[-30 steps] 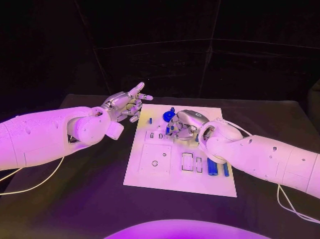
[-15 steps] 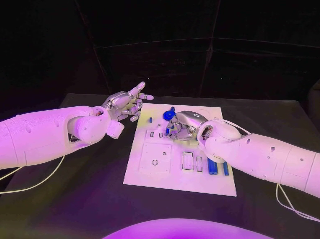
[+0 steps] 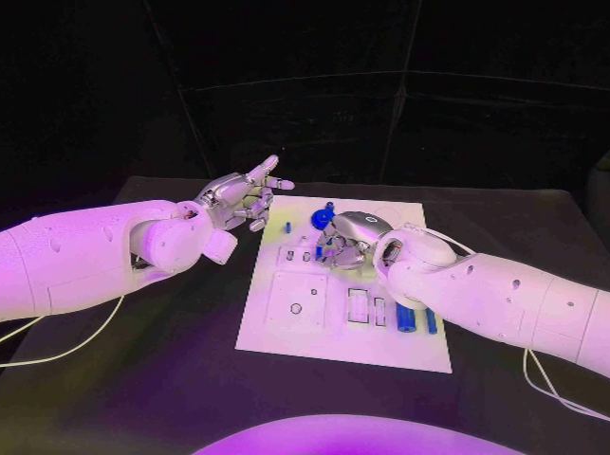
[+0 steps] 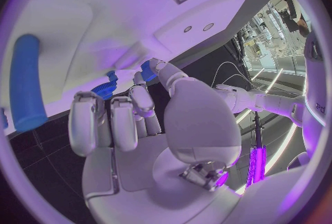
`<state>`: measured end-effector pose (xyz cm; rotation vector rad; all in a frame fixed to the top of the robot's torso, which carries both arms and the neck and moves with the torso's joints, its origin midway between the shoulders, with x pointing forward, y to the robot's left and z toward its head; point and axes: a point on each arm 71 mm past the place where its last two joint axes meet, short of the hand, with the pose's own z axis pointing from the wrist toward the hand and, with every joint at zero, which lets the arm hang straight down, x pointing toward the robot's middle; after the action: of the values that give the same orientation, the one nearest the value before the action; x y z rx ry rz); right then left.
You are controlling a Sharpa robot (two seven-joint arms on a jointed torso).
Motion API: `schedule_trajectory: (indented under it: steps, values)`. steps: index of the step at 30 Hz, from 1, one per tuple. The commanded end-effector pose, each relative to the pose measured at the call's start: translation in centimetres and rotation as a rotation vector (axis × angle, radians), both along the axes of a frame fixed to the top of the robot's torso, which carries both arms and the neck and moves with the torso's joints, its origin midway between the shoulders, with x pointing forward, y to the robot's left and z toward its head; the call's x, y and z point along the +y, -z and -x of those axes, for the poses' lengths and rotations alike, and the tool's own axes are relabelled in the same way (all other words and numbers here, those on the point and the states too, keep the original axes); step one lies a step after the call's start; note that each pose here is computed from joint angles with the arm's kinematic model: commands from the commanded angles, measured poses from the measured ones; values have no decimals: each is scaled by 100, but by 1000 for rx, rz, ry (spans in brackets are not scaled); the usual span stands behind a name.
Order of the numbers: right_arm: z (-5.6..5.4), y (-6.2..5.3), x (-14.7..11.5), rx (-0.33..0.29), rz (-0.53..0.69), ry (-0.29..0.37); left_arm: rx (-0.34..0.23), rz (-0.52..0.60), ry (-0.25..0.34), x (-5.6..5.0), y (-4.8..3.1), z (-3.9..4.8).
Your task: Assemble the parts on the task board
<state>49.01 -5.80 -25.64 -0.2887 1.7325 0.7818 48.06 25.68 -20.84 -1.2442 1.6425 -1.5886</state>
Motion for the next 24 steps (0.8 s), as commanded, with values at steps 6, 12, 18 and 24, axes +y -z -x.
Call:
schedule_trajectory:
  steps: [6,12,18,24]
  values:
    - [-5,8,12,-2,34,-4,-7,8,18,-28,-16,5]
    - [-9,20,11,2,51,-2,-6,8,19,-32,-16,4]
    - [-9,25,17,4,59,-2,-7,9,22,-36,-16,3]
    - [-6,27,24,6,62,-6,-6,10,24,-39,-15,2]
